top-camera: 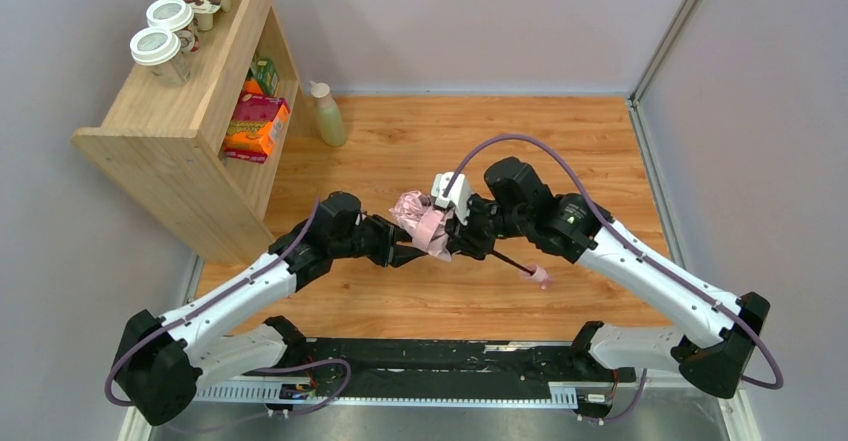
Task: Put away the umbrella
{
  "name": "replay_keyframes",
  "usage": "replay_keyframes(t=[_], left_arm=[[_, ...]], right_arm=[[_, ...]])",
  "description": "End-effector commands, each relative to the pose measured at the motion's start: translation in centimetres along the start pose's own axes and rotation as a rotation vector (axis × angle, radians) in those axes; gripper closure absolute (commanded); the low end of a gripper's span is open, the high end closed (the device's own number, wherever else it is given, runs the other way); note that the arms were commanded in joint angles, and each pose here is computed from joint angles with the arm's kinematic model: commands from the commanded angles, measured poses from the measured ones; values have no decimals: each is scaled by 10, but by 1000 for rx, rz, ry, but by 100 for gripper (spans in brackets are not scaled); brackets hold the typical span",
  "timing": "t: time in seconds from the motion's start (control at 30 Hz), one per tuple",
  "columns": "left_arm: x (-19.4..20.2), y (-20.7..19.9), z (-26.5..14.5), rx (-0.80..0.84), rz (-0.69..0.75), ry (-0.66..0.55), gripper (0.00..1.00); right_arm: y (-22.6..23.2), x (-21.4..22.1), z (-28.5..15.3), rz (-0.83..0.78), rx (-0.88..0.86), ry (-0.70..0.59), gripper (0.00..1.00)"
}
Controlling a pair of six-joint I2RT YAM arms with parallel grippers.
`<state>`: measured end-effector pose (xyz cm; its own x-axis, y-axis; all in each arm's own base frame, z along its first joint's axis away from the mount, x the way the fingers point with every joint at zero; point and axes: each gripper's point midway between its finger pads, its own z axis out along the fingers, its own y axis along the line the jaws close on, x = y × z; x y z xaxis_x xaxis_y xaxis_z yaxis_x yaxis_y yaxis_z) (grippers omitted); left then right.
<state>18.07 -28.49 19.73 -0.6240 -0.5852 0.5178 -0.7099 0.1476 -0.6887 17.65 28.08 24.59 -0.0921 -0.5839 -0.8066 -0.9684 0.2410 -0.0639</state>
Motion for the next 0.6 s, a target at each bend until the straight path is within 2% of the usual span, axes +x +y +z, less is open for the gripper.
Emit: replay_keyframes(t=[0.0,0.03,0.2,0.37,0.47,0.5,0.57], left_arm=[[-4,-14,-3,62,-257,8,70],[-4,-15,-3,71,-256,7,72],[-4,-15,5,81,-233,37,71],[3,-25,9,88,-188,69,69],[2,-28,9,115,-167,70,81],[1,-26,9,112,-166,66,90],[0,-24,8,122,-127,59,100]], right_arm=[[-5,-35,-10,-49,32,-125,100],[0,-35,-10,-44,12,-134,100],[18,-53,-19,-20,-72,-204,100],[26,-59,-21,-29,-83,-213,100],[28,-59,-21,-28,-87,-209,100],[29,-57,-20,-24,-90,-203,100],[30,-58,-22,-16,-94,-202,100]])
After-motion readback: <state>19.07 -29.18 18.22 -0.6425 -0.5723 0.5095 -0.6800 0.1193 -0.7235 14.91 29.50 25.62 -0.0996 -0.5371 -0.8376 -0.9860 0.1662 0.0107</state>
